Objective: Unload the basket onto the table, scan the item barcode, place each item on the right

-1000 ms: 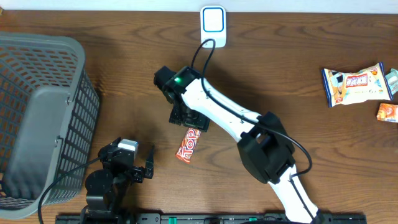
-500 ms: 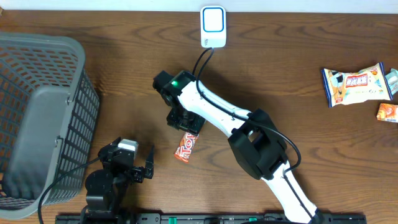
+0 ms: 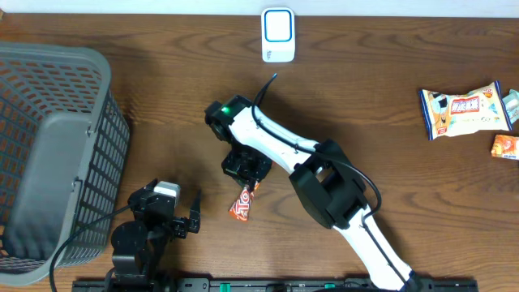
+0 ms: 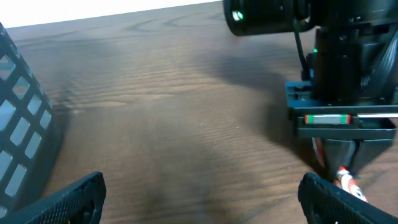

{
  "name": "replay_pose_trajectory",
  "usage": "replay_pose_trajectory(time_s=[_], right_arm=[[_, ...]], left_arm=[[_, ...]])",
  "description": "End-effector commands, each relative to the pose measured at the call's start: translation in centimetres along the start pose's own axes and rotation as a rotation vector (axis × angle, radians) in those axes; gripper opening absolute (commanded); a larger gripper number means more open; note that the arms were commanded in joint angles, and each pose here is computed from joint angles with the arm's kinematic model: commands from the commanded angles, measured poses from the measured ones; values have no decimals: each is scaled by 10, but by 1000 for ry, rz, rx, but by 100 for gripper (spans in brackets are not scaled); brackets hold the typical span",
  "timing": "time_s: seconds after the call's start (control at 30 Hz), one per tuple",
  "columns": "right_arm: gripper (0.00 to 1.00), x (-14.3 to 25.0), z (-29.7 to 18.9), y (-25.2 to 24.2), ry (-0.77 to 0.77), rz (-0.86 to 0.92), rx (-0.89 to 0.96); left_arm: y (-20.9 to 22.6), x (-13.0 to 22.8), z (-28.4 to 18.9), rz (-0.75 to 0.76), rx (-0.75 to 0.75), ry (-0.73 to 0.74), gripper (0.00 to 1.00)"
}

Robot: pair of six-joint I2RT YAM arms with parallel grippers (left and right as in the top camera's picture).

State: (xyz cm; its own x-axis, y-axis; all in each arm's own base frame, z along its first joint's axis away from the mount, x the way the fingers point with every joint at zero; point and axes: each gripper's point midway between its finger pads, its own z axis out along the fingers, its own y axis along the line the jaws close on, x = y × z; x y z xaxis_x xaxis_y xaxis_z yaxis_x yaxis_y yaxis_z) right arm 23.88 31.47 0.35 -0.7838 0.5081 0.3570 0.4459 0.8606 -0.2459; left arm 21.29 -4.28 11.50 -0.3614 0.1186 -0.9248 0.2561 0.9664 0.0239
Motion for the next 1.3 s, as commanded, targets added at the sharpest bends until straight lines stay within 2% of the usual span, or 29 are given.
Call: replay_pose_trajectory(time_s=[0.0,0.1,0.23,0.47,0.57,0.67,0.7,0.73,1.07,1.17,1.27], right_arm=[[2,7,-7,-18,225,51,11],[2,25,-43,-33,472,74,-51],[2,29,-89,-16,680,-170,-382],[2,16,-130,-6,838,-125,-603],[2,14,-142,-3,840,-231,-723],[1,18,-170,6,802,-499,-1018],[1,19,-188,9,758,-622,-1183],[1,19,-194,9,701,-709,-1263],[1,-1,-206,0,182,-1250,-1545],[1,2,-205,1,97,-1348,-1572],[1,6,-204,2,87,-1375,-1574]], left_arm=[[-1,10,2,10,2,28,99],[-1,10,2,10,2,28,98],[-1,10,2,10,2,28,98],[-1,10,2,10,2,28,98],[-1,10,2,10,2,28,98],[-1,10,2,10,2,28,98],[-1,10,2,10,2,28,98],[-1,10,2,10,2,28,98],[-1,10,2,10,2,28,99],[-1,10,2,10,2,28,98],[-1,10,2,10,2,28,98]])
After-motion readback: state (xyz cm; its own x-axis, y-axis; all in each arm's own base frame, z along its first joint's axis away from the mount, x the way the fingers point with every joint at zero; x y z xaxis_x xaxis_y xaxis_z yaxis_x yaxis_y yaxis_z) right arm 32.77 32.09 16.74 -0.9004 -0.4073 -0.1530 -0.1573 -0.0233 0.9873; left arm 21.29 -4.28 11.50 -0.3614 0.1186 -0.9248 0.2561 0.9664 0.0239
